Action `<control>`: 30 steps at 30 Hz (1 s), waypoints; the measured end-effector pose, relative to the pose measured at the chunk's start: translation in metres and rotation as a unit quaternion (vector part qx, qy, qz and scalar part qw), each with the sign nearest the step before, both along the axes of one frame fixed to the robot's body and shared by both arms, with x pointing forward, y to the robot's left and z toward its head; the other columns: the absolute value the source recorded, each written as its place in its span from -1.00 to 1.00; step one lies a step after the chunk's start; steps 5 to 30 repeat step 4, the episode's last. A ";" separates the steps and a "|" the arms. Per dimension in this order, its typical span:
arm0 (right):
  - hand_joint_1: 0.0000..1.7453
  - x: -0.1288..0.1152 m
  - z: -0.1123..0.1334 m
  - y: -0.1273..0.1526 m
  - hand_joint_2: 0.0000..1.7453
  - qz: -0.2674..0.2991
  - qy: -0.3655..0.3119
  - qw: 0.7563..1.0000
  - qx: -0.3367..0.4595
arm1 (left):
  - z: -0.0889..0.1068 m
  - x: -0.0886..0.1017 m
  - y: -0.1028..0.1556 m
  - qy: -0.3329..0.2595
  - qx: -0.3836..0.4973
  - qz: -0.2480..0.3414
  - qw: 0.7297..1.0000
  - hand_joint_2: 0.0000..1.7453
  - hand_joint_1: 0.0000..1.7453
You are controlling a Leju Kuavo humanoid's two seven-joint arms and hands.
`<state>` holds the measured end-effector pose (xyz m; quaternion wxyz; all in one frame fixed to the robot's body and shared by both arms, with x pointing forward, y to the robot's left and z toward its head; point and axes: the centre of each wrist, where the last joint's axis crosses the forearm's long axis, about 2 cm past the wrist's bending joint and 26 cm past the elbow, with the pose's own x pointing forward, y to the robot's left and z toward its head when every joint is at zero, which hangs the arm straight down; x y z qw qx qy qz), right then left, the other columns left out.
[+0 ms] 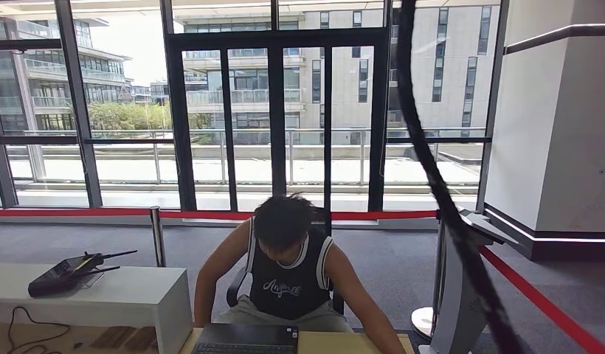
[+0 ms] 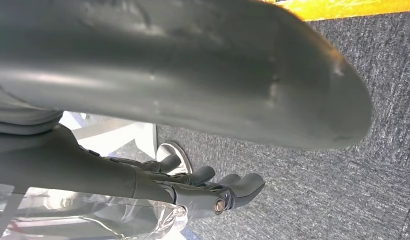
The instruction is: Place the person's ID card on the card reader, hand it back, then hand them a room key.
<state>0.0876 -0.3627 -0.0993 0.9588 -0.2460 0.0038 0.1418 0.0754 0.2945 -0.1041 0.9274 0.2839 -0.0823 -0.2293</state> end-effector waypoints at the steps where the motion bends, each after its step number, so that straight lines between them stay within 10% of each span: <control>1: -1.00 0.000 0.000 0.000 -1.00 0.001 -0.001 1.000 0.000 | 0.000 0.000 0.000 0.001 0.001 0.000 1.000 -1.00 -1.00; 30: -1.00 0.000 0.000 0.000 -1.00 0.001 -0.001 1.000 0.001 | 0.000 0.000 0.000 0.003 0.003 -0.002 1.000 -1.00 -1.00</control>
